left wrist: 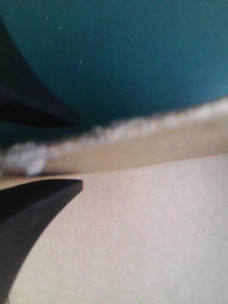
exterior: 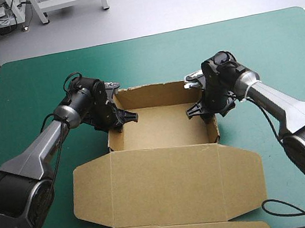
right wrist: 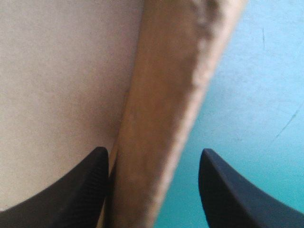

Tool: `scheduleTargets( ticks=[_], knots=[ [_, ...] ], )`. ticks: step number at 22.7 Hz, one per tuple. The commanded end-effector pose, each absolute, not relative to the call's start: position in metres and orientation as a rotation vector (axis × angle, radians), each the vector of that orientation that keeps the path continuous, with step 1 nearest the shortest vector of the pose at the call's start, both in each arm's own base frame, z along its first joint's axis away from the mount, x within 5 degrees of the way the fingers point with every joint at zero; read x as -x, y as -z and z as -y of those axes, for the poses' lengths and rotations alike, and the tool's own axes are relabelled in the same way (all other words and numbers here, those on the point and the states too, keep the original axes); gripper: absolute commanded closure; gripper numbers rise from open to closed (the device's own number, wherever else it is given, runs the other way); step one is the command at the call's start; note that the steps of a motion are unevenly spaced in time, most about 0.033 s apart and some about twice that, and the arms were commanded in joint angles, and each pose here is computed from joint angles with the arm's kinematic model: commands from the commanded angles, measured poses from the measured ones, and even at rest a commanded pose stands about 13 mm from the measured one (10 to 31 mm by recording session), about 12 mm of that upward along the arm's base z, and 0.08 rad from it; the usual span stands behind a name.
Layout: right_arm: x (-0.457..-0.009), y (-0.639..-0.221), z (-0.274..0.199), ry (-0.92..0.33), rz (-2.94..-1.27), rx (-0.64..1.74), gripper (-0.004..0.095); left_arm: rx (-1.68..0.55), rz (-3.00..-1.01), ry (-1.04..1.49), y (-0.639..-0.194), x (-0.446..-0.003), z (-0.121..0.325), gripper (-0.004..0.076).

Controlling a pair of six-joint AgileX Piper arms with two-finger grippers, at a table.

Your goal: Fold the box

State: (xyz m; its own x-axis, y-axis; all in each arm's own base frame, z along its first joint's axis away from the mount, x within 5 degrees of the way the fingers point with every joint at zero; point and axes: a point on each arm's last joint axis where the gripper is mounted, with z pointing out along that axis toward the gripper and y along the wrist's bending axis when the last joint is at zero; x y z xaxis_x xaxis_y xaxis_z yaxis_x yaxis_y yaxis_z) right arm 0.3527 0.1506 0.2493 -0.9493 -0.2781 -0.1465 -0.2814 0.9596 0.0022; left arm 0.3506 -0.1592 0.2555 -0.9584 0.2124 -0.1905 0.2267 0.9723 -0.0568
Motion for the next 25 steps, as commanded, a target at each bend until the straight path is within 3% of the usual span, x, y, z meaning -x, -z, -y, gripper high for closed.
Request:
scheduleTargets(
  ticks=[1, 3, 7, 12, 21, 25],
  knots=[
    [-0.349, -0.27, -0.148, -0.039, -2.913, 0.434, 0.0371, -0.288, -2.897, 0.15, -0.277, -0.349, 0.149, 0.0293],
    [-0.349, -0.27, -0.148, -0.044, -2.908, 0.432, 0.0371, -0.273, -2.899, 0.152, -0.277, -0.35, 0.146, 0.0236],
    [-0.352, -0.277, -0.15, -0.065, -2.886, 0.396, 0.0371, -0.264, -2.897, 0.181, -0.277, -0.35, 0.148, 0.0236],
    [-0.361, -0.314, -0.155, -0.133, -2.777, 0.374, 0.0372, -0.263, -2.899, 0.196, -0.286, -0.351, 0.149, 0.0237],
    [-0.354, -0.378, -0.157, -0.254, -2.631, 0.352, 0.0371, -0.327, -2.711, 0.304, -0.367, -0.356, 0.155, 0.0242],
    [-0.346, -0.409, -0.152, -0.236, -2.523, 0.394, 0.0371, -0.322, -2.59, 0.458, -0.406, -0.35, 0.161, 0.0248]
  ],
)
